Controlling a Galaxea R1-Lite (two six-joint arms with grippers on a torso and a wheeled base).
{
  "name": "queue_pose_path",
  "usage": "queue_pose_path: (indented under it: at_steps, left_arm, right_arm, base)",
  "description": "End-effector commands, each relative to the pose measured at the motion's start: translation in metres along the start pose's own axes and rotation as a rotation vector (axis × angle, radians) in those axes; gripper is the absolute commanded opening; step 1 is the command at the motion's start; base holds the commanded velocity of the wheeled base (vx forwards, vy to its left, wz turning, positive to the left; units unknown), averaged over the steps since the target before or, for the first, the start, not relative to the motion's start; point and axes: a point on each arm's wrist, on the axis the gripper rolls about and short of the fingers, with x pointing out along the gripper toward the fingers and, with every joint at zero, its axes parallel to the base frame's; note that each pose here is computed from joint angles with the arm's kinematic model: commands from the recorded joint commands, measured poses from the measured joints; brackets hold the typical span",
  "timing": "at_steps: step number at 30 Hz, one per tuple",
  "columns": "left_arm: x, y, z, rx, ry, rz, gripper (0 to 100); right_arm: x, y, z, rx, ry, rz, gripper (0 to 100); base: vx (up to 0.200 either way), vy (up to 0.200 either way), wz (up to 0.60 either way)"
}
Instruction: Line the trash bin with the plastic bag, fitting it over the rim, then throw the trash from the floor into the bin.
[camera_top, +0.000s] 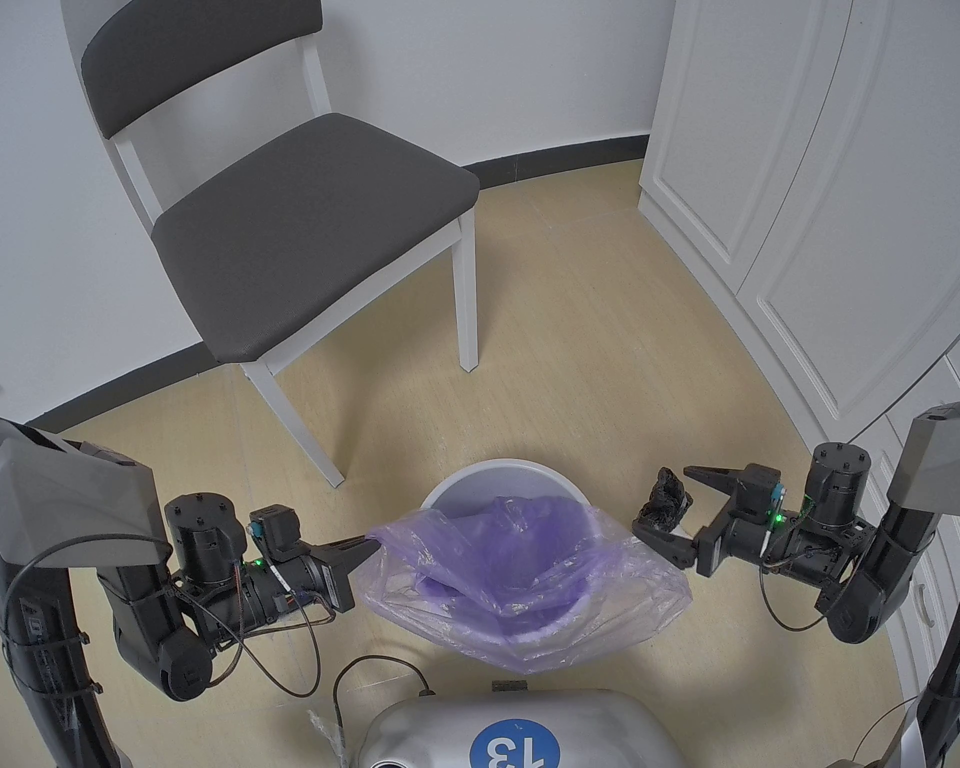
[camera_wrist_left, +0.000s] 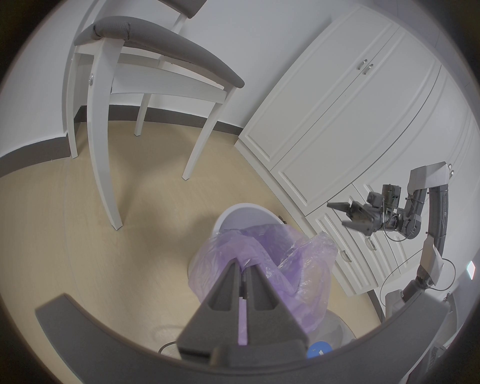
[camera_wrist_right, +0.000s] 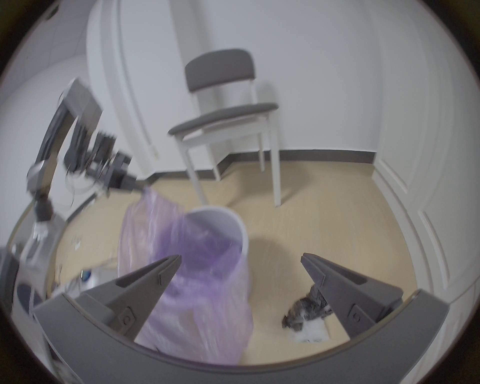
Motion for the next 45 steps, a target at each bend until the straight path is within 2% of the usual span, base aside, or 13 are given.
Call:
queue_pose_path:
  at_steps: [1, 8, 9, 15, 17, 21, 25, 29, 33, 37, 38, 42, 45]
  left_arm:
    - [0.000, -0.005, 0.000, 0.009, -0.006, -0.015, 0]
    - [0.002, -0.010, -0.004, 0.011, 0.010, -0.032, 0]
    - [0.002, -0.011, -0.004, 0.011, 0.012, -0.031, 0]
    - [0.002, -0.012, -0.003, 0.014, 0.008, -0.034, 0]
    - [0.002, -0.012, -0.004, 0.014, 0.009, -0.035, 0]
    - [0.003, -0.016, -0.004, 0.017, 0.013, -0.046, 0]
    - [0.002, -0.017, -0.004, 0.019, 0.012, -0.049, 0]
    - [0.001, -0.020, -0.003, 0.023, 0.009, -0.056, 0]
    - [-0.001, -0.021, -0.002, 0.022, 0.008, -0.059, 0]
    - [0.000, -0.025, -0.004, 0.022, 0.016, -0.071, 0]
    - [0.002, -0.026, -0.007, 0.019, 0.028, -0.076, 0]
    - [0.008, -0.028, -0.016, 0.014, 0.058, -0.061, 0]
    - [0.011, -0.025, -0.019, 0.011, 0.063, -0.039, 0]
  right_arm:
    - [0.035, 0.026, 0.018, 0.075, -0.131, -0.007, 100]
    - [0.045, 0.034, 0.024, 0.013, -0.114, 0.022, 100]
    - [0.045, 0.036, 0.032, -0.047, -0.064, 0.031, 100]
    - [0.037, 0.039, 0.046, -0.112, 0.023, 0.035, 100]
    - [0.039, 0.038, 0.050, -0.153, 0.024, 0.001, 100]
    - [0.043, 0.033, 0.058, -0.221, 0.009, -0.154, 100]
    - [0.043, 0.041, 0.061, -0.211, 0.011, -0.220, 100]
    - [0.046, 0.047, 0.064, -0.115, -0.008, -0.195, 100]
    - [0.055, 0.066, 0.070, -0.077, -0.019, -0.138, 100]
    - [0.062, 0.078, 0.071, -0.080, 0.062, -0.081, 100]
    - [0.064, 0.084, 0.070, -0.082, 0.134, -0.033, 100]
    - [0.073, 0.100, 0.074, -0.097, 0.227, 0.072, 100]
    - [0.078, 0.111, 0.074, -0.145, 0.285, 0.117, 100]
  base:
    - [0.000, 0.000, 0.00]
    - [0.000, 0.000, 0.00]
    - [0.000, 0.000, 0.00]
    - [0.000, 0.000, 0.00]
    - [0.000, 0.000, 0.00]
    - [0.000, 0.000, 0.00]
    - [0.000, 0.000, 0.00]
    - [0.000, 0.000, 0.00]
    - [0.000, 0.000, 0.00]
    - [0.000, 0.000, 0.00]
    - [0.000, 0.000, 0.00]
    - [0.000, 0.000, 0.00]
    - [0.000, 0.000, 0.00]
